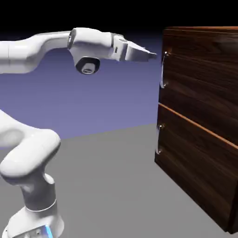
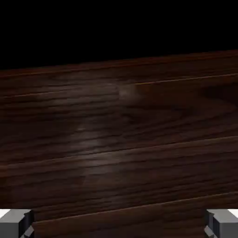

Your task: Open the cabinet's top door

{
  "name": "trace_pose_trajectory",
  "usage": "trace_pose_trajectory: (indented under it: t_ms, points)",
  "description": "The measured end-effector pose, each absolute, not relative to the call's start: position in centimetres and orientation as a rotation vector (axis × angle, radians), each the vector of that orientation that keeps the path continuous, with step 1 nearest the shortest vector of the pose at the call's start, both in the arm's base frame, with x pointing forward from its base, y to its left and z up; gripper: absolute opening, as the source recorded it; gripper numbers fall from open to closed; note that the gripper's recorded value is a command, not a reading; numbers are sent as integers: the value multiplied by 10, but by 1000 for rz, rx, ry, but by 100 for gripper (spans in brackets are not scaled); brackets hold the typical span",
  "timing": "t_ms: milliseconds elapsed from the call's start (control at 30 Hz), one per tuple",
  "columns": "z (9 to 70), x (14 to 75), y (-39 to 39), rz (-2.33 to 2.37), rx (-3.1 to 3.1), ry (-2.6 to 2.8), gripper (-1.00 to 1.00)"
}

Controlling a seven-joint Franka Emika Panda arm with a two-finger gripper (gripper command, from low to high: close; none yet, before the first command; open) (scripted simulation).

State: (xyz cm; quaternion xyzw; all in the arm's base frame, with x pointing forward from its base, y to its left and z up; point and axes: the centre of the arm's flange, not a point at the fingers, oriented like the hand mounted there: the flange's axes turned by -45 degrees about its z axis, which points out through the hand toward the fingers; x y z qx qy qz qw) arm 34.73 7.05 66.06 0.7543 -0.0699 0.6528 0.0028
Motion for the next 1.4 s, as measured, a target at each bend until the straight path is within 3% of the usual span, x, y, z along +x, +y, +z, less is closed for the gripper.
trace_pose_trajectory:
  t_ms: [433,733,933,967,1400]
  points:
    - [620,388,148,2185,2231,-110,0]
    - [542,445,181,2203,2203,-42,0]
    - [540,492,181,2203,2202,-41,0]
    - [539,497,180,2203,2203,-41,-100]
    - [539,400,142,2306,2306,207,-100]
